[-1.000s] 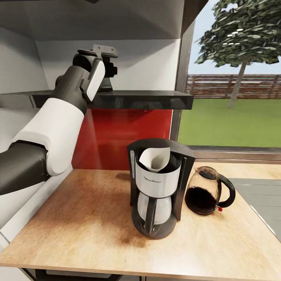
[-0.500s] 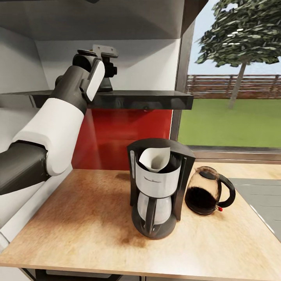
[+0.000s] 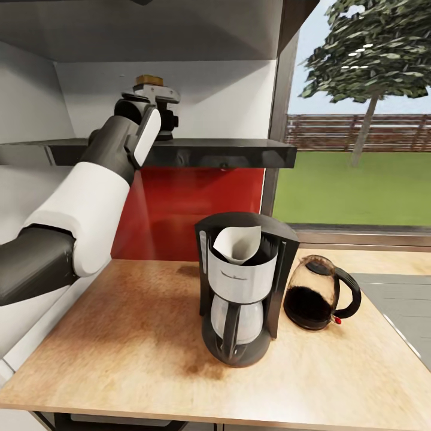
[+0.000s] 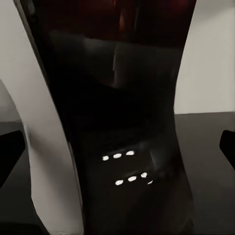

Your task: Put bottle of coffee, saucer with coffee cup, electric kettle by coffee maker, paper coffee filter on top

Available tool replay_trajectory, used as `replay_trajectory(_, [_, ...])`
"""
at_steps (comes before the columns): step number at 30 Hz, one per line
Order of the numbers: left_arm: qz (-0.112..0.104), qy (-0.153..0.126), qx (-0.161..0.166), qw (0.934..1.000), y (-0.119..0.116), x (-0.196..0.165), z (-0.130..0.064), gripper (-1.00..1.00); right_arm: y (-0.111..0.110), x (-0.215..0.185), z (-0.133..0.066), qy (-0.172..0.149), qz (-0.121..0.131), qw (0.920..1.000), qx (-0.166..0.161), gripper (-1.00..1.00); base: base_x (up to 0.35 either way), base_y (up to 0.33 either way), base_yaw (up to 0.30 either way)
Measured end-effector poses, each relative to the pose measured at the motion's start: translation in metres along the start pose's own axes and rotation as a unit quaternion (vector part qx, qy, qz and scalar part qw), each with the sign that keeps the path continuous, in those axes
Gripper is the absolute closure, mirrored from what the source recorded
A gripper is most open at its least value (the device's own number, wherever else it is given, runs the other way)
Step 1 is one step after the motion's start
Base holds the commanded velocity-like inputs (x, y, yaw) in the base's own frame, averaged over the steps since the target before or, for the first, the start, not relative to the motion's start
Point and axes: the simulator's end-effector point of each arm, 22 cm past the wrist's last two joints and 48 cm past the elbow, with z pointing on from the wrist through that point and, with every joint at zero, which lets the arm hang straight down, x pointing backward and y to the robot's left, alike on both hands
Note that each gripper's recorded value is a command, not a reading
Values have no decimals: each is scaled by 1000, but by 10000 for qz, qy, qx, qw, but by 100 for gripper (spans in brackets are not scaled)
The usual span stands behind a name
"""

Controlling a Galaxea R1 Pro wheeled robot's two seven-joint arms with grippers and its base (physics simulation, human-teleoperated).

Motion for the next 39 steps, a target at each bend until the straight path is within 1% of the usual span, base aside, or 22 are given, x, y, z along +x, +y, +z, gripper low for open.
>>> replay_trajectory(15, [-21, 19, -18, 10000, 3, 3, 1, -100, 1, 0, 0, 1, 1, 10000, -6, -100, 38, 0, 0])
replay_trajectory(19, [-20, 23, -196, 9998, 12, 3, 1, -100, 1, 0, 0, 1, -3, 10000, -7, -100, 1, 0, 0])
replay_trajectory(28, [-19, 26, -229, 9997, 13, 3, 1, -100, 1, 0, 0, 0, -1, 10000, -6, -100, 0, 0, 0])
replay_trajectory(29, [-20, 24, -229, 9997, 13, 3, 1, 100, 1, 0, 0, 0, -1, 10000, -6, -100, 0, 0, 0])
replay_trajectory(39, [-41, -16, -233, 9997, 14, 0, 0, 100, 1, 1, 0, 6, 0, 10000, -7, -100, 0, 0, 0])
